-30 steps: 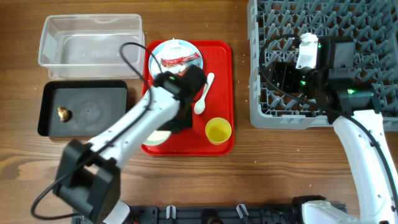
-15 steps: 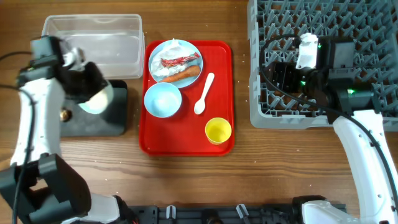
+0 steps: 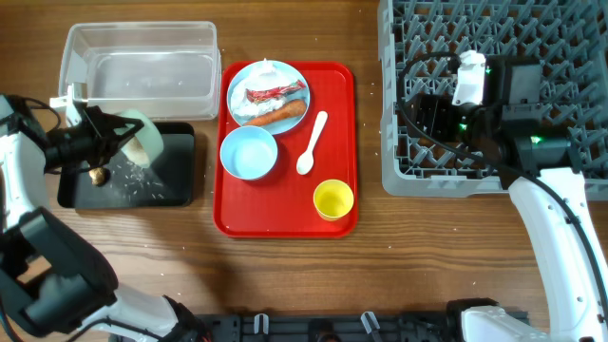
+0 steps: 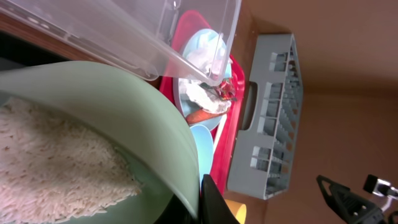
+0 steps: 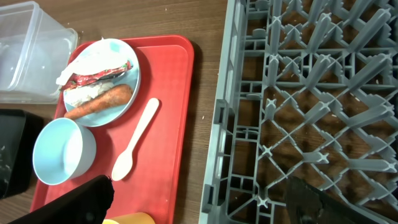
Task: Sort waste into correct bins and load items into the dishwasher rack
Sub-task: 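Carry the green bowl over the black tray and pour out the rice, then return the green bowl to the red tray and reach for the yellow cup, then grasp the yellow cup with the left gripper and lift it, then hand the yellow cup from the left gripper to the right gripper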
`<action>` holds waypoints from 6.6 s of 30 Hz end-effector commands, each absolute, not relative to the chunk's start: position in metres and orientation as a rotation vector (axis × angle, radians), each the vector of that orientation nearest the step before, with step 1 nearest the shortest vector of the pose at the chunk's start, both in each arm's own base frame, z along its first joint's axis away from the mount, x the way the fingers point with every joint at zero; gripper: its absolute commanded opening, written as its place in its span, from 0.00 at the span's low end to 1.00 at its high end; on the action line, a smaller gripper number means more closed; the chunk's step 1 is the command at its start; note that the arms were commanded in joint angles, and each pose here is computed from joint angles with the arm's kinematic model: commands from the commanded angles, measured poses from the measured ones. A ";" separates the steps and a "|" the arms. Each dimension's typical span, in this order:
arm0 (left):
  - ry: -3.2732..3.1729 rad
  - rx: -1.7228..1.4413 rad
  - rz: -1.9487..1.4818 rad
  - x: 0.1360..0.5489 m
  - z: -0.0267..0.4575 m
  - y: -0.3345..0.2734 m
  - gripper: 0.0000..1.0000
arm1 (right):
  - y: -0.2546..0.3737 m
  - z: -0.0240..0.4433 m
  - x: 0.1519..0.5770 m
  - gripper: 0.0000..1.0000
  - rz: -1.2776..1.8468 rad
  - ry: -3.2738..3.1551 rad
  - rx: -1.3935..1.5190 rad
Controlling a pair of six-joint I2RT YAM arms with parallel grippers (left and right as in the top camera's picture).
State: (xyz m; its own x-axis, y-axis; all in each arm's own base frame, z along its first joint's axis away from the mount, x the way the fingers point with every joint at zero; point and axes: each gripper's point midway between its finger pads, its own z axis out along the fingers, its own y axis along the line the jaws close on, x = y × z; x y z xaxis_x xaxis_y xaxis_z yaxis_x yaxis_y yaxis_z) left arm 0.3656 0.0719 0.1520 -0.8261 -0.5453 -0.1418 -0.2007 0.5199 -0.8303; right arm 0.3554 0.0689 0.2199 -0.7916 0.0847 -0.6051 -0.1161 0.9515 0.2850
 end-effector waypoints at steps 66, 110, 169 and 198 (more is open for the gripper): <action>2.207 -0.390 -1.687 0.330 0.228 -0.010 0.04 | 0.069 0.219 0.354 0.92 0.413 2.476 0.027; 3.086 0.262 -0.013 0.228 0.034 -0.178 0.56 | 0.069 0.220 0.355 1.00 0.414 2.470 0.029; 2.433 0.259 -1.535 0.357 0.253 -0.216 0.04 | 0.115 0.255 0.364 1.00 0.750 2.303 -0.145; 1.943 0.621 -1.891 0.350 0.333 -0.208 0.04 | 0.260 0.353 0.310 0.76 1.451 1.709 -0.848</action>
